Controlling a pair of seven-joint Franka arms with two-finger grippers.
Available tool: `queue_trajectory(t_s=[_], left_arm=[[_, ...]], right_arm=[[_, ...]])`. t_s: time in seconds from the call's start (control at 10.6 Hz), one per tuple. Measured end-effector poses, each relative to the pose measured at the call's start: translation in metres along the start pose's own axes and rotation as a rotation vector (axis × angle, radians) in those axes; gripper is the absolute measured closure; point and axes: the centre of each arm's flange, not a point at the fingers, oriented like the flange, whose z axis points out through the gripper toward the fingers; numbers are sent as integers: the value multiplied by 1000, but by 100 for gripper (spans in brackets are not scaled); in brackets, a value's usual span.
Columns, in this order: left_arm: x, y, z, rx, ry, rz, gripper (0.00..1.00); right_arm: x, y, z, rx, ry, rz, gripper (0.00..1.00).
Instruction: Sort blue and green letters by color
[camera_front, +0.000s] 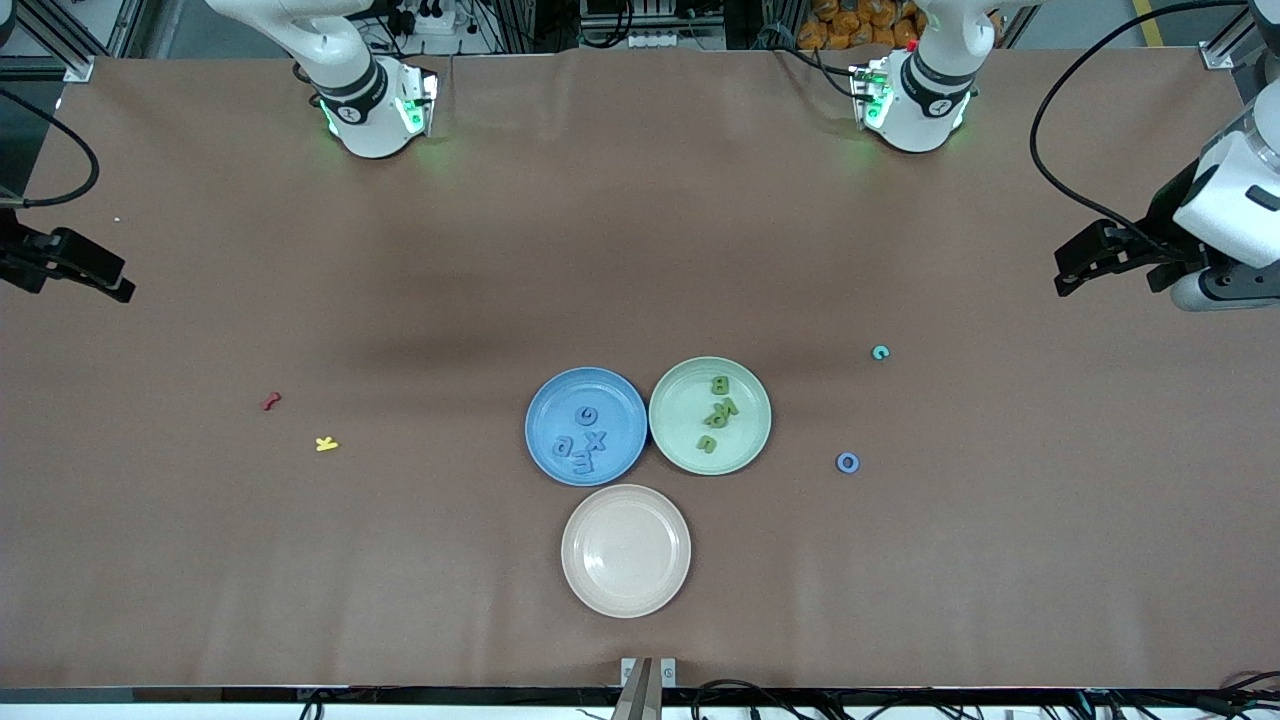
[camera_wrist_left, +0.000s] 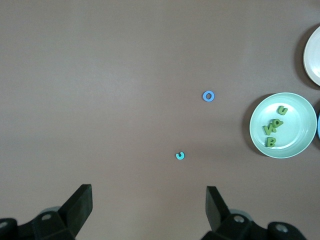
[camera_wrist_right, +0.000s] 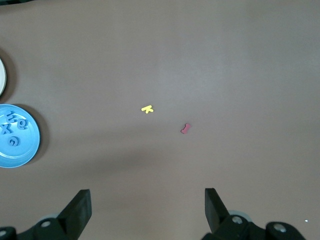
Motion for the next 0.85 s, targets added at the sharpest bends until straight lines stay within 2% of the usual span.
queue_trajectory(t_s=[0.85], left_arm=[[-3, 0, -6, 1, 7, 41, 0]], right_arm=[[0, -2, 2, 0, -4, -4, 0]])
